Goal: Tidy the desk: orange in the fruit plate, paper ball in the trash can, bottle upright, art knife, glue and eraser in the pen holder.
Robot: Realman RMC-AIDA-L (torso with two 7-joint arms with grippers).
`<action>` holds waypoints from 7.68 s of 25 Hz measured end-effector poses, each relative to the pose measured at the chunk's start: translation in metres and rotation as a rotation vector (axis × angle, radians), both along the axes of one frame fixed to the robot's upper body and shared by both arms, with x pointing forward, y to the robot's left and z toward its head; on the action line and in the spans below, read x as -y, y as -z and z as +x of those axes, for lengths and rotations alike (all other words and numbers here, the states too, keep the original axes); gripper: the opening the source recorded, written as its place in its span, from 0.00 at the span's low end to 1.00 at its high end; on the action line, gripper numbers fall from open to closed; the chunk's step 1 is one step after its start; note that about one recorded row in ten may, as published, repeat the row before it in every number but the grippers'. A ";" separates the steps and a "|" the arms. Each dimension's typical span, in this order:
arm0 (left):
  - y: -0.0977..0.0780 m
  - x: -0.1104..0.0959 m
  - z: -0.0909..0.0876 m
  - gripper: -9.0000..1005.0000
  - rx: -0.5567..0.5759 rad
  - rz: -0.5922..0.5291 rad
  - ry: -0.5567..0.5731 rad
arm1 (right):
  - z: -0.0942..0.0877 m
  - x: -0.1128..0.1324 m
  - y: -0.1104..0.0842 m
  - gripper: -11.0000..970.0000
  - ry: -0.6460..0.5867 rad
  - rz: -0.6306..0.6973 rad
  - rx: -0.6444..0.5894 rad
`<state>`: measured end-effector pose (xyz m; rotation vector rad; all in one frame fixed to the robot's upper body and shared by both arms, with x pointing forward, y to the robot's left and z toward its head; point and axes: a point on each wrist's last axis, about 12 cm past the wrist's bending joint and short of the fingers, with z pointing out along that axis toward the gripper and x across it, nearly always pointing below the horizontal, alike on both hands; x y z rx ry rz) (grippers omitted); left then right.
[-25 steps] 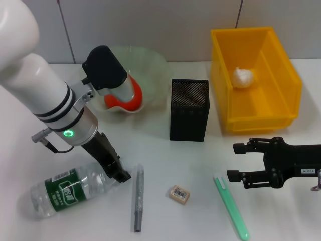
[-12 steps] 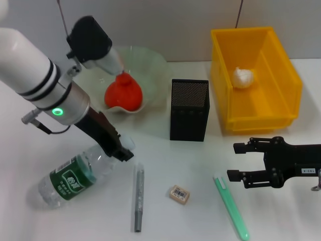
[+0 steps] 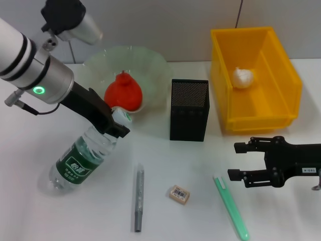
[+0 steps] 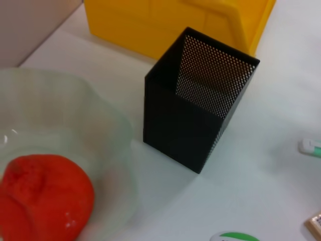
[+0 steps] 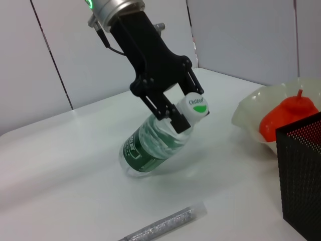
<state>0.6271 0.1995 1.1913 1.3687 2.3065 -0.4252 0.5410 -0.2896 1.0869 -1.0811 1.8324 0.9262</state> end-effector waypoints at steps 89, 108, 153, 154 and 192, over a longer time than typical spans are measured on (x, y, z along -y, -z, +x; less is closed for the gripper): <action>-0.022 -0.083 -0.001 0.45 0.207 -0.187 -0.356 | 0.008 -0.001 -0.004 0.82 0.014 -0.014 0.012; -0.017 -0.084 0.000 0.49 0.207 -0.182 -0.356 | 0.008 -0.001 -0.004 0.82 0.012 -0.012 0.011; -0.065 -0.102 -0.057 0.79 0.306 -0.988 -0.006 | 0.008 -0.001 -0.004 0.82 0.020 -0.009 0.002; -0.060 -0.103 -0.060 0.79 0.294 -1.012 0.016 | 0.009 -0.002 -0.004 0.82 0.018 -0.008 0.002; 0.120 -0.094 -0.126 0.78 0.236 -0.756 0.107 | 0.073 -0.166 -0.090 0.82 0.091 -0.972 -0.520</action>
